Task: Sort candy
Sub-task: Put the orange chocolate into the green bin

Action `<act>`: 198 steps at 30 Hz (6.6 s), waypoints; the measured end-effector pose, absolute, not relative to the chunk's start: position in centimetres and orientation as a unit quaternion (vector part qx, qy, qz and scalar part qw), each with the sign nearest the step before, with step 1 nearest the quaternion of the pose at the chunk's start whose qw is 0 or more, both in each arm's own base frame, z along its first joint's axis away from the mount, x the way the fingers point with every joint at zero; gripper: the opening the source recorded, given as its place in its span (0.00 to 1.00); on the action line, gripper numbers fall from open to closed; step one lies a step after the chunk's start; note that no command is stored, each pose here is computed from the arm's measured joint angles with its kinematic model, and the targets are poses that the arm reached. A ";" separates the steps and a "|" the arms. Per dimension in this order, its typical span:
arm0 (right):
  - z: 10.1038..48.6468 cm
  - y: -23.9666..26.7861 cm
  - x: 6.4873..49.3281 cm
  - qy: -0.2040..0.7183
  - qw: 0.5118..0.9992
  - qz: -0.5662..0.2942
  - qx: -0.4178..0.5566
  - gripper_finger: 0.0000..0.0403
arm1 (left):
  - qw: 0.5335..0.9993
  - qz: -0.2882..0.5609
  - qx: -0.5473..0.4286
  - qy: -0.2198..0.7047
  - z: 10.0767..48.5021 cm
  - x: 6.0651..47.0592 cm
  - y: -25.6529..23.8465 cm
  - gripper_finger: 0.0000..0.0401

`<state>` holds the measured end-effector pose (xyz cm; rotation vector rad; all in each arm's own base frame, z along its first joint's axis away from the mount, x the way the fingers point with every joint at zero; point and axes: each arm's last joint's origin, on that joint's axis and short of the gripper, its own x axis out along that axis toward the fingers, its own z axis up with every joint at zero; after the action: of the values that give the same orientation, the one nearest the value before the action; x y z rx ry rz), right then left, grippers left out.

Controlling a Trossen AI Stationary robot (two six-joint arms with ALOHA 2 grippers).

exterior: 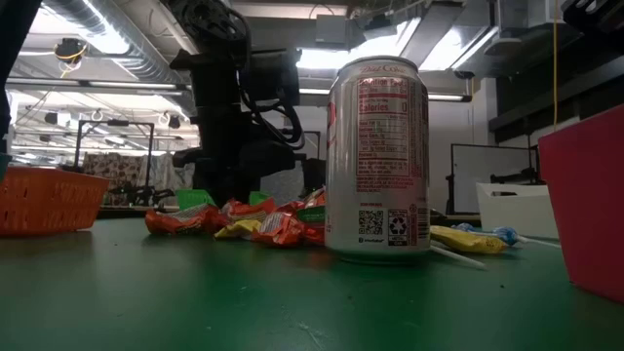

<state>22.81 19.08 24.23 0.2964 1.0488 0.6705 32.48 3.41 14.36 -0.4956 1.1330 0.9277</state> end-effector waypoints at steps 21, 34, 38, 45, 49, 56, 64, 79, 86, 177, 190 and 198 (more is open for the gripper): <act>24.3 19.0 23.0 0.474 0.822 0.287 0.130 0.33 | 0.752 0.375 -0.234 0.490 18.4 31.5 3.2 0.00; 24.4 16.7 25.0 0.437 0.860 0.233 0.119 0.33 | 0.783 0.378 -0.231 0.436 22.6 29.6 6.6 0.00; 24.4 14.9 26.1 0.429 0.870 0.212 0.115 0.33 | 0.779 0.396 -0.225 0.431 22.7 29.1 8.8 0.00; 24.4 11.5 27.8 0.417 0.885 0.169 0.118 0.33 | 0.772 0.425 -0.216 0.419 22.9 28.0 12.8 0.00; 24.4 9.7 28.5 0.411 0.892 0.145 0.120 0.33 | 0.765 0.440 -0.215 0.419 22.9 27.2 14.4 0.00; 24.2 6.5 29.1 0.415 0.895 0.100 0.126 0.33 | 0.767 0.429 -0.176 0.443 22.8 26.6 15.6 0.03; 23.9 5.4 29.0 0.431 0.892 0.093 0.102 0.33 | 0.772 0.416 -0.152 0.457 22.8 26.5 15.7 0.20; 23.4 5.3 28.5 0.463 0.878 0.084 0.090 0.33 | 0.790 0.395 -0.134 0.449 23.0 27.4 14.7 0.43; 23.4 5.3 28.5 0.463 0.878 0.084 0.090 0.33 | 0.848 0.303 -0.096 0.425 23.5 29.5 12.5 0.43; 23.5 5.1 28.6 0.456 0.885 0.046 0.082 0.33 | 0.867 0.221 -0.008 0.447 23.0 30.2 9.9 0.00; 22.6 4.4 27.2 0.518 0.846 -0.070 0.106 0.33 | 0.765 0.391 0.000 0.512 23.5 25.9 13.7 0.00; 22.5 4.1 27.0 0.515 0.844 -0.117 0.096 0.33 | 0.758 0.412 -0.026 0.505 23.5 25.4 14.6 0.06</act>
<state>27.02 4.12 22.48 0.2036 1.0876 -0.2463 25.43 14.57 23.45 -0.0562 1.1001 0.8965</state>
